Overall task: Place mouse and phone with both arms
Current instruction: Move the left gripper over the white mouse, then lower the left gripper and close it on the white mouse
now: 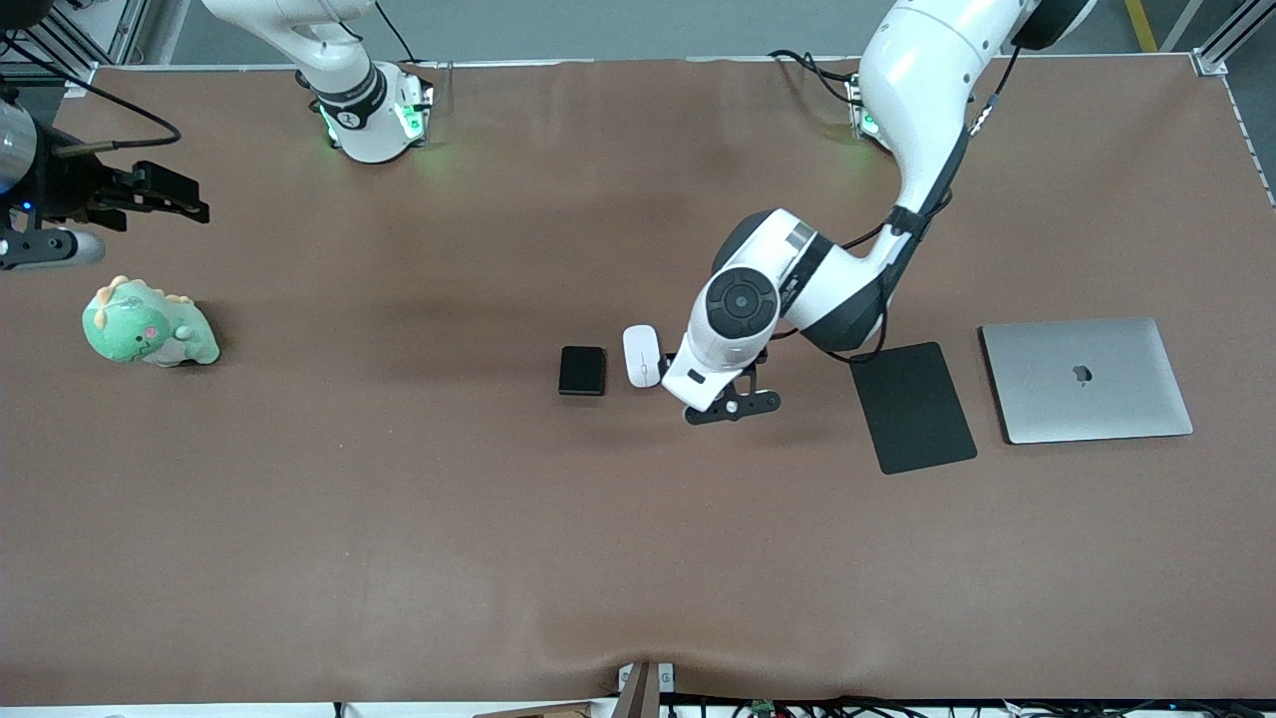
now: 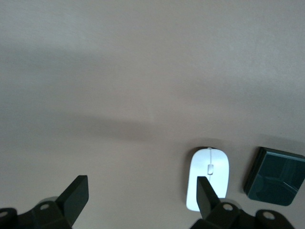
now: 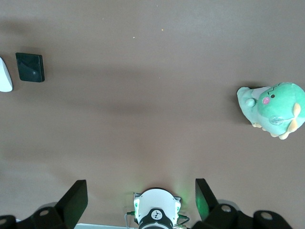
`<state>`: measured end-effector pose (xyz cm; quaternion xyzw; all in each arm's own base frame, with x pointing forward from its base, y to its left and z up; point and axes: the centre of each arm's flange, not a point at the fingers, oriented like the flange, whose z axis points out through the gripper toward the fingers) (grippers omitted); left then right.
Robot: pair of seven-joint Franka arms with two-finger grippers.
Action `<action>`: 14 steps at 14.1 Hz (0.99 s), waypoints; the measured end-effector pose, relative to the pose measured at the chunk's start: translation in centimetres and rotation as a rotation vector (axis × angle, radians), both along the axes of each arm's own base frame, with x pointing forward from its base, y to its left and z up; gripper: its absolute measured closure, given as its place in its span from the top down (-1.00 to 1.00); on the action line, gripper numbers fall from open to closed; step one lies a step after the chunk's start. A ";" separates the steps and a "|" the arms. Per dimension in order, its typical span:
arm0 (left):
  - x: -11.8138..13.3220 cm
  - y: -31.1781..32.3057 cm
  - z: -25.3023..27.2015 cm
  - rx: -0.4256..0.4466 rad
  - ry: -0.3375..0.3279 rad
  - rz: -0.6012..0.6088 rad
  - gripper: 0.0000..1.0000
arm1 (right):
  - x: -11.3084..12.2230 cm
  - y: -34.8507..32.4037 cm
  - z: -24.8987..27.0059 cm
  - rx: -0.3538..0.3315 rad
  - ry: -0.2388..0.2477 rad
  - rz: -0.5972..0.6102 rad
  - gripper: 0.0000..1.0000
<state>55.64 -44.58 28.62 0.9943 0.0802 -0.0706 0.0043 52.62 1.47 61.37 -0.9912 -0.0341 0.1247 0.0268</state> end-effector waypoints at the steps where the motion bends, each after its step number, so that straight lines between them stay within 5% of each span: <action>1: -0.5 -0.9 -0.4 0.001 0.002 -0.004 1.00 | 0.2 0.0 -0.3 0.000 0.006 0.000 1.00; 14: -5.2 -7.5 -5.1 -0.024 -0.016 -0.034 1.00 | 1.3 -1.0 -2.5 -0.002 0.047 -0.020 1.00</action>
